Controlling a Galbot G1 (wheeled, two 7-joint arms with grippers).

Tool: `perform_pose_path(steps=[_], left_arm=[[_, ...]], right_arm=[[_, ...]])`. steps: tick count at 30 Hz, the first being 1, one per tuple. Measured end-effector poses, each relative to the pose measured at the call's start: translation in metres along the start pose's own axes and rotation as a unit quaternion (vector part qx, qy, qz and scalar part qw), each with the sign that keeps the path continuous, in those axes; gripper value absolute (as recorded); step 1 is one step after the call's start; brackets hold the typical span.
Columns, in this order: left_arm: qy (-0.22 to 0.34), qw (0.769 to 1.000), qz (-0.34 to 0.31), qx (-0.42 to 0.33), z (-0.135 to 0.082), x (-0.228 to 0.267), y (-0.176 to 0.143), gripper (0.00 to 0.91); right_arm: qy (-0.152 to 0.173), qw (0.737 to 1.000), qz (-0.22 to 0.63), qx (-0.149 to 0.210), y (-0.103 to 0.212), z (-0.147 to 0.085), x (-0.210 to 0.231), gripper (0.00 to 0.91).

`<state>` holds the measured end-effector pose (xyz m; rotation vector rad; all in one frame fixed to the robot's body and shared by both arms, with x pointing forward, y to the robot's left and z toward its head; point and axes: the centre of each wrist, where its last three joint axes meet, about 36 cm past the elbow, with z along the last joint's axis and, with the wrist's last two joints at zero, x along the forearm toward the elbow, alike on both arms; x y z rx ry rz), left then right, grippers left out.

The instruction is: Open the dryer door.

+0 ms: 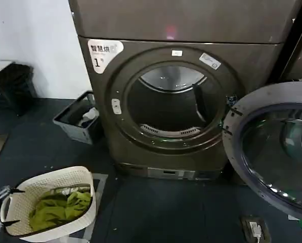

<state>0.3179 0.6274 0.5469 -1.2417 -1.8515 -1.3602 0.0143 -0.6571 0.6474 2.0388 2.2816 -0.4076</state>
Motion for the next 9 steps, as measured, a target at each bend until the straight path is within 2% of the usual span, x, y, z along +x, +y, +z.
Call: perform_pose_path(steps=[9], left_arm=[[0.013, 1.0, 0.018, -0.001, 0.0054, 0.0078, 0.0004, 0.907]], right_arm=[[-0.002, 1.0, -0.003, 0.0, 0.0018, -0.001, 0.0016, 0.907]])
